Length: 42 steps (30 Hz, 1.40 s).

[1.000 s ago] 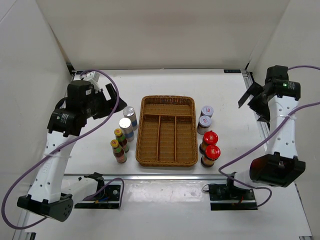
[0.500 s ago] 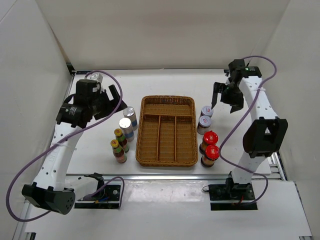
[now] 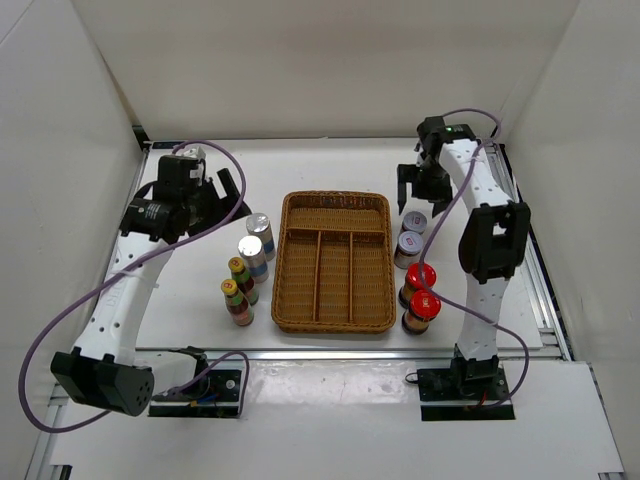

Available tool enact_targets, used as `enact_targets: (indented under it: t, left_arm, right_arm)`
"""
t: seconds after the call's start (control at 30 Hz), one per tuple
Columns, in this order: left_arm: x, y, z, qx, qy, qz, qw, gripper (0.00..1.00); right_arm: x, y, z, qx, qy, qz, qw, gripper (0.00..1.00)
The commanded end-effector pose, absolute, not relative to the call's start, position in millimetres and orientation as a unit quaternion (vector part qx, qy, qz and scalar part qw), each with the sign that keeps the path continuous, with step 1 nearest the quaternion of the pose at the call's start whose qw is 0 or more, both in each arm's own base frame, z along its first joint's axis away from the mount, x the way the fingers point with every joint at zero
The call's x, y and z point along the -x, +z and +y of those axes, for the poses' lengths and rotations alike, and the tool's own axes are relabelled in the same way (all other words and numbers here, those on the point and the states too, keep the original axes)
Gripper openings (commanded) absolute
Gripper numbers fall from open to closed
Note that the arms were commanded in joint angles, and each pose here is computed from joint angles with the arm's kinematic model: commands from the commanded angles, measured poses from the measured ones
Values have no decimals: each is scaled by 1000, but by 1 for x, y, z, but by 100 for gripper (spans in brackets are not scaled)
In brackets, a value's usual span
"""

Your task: Organize the condiment bottles

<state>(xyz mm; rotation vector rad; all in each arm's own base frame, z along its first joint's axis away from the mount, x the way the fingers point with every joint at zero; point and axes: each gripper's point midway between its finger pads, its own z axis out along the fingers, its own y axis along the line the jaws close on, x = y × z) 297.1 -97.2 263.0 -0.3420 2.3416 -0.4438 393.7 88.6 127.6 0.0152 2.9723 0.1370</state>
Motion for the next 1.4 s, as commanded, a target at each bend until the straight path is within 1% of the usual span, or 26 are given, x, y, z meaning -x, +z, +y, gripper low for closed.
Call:
enact_targets:
  t: [0.0, 0.03, 0.07, 0.27, 0.4, 0.47, 0.57, 0.67, 0.7, 0.73, 0.8, 0.83, 0.97, 1.03, 1.1, 1.17, 1.27, 1.37]
  left_arm:
    - [-299, 266, -91, 135, -158, 907, 366, 99]
    - [-301, 269, -89, 132, -153, 906, 373, 99]
    - [-301, 269, -87, 134, -149, 905, 374, 99]
    - [-299, 263, -75, 151, -133, 906, 372, 99]
    - [-297, 263, -75, 151, -134, 906, 372, 99]
    - [-295, 262, -74, 151, -134, 906, 372, 99]
    - [-295, 262, -74, 151, -134, 906, 372, 99]
    - [-293, 264, -74, 150, -135, 904, 376, 99]
    - [-293, 264, -74, 146, -133, 905, 377, 99]
    - [-293, 264, -74, 146, -133, 905, 377, 99]
    - [-291, 266, -70, 150, -126, 904, 380, 99]
    - [-291, 266, -70, 150, -126, 904, 380, 99]
    - [-289, 265, -67, 147, -120, 904, 383, 99]
    - [-289, 265, -67, 147, -120, 904, 383, 99]
    - [-289, 265, -67, 147, -120, 904, 383, 99]
    - [-288, 265, -69, 145, -124, 904, 382, 99]
    - [-288, 265, -71, 143, -129, 905, 380, 99]
    - [-289, 270, -71, 142, -131, 902, 385, 99]
  right_arm:
    - [-400, 127, 101, 5, 39, 996, 82, 91]
    - [-399, 120, 104, 4, 31, 997, 70, 91]
    - [-397, 118, 103, 8, 17, 998, 65, 88]
    - [-382, 95, 95, -5, -31, 999, 29, 87]
    - [-377, 92, 87, -14, -53, 998, 23, 86]
    - [-377, 89, 87, -14, -53, 998, 23, 82]
    - [-371, 87, 85, -19, -60, 998, 16, 72]
    - [-370, 88, 83, -24, -65, 997, 17, 51]
    - [-371, 92, 79, -24, -74, 997, 25, 37]
    - [-375, 99, 78, -25, -75, 996, 38, 34]
    - [-387, 126, 82, -25, -71, 994, 86, 24]
    - [-392, 144, 80, -24, -81, 990, 116, 16]
    - [-412, 206, 109, 8, -70, 973, 218, 4]
    - [-415, 227, 125, 18, -47, 968, 247, 0]
    - [-408, 237, 150, 43, -25, 965, 256, 0]
    - [-402, 232, 177, 76, -3, 965, 251, 0]
    - [-393, 209, 209, 117, 9, 968, 221, 0]
    - [-386, 190, 232, 144, 6, 969, 200, 0]
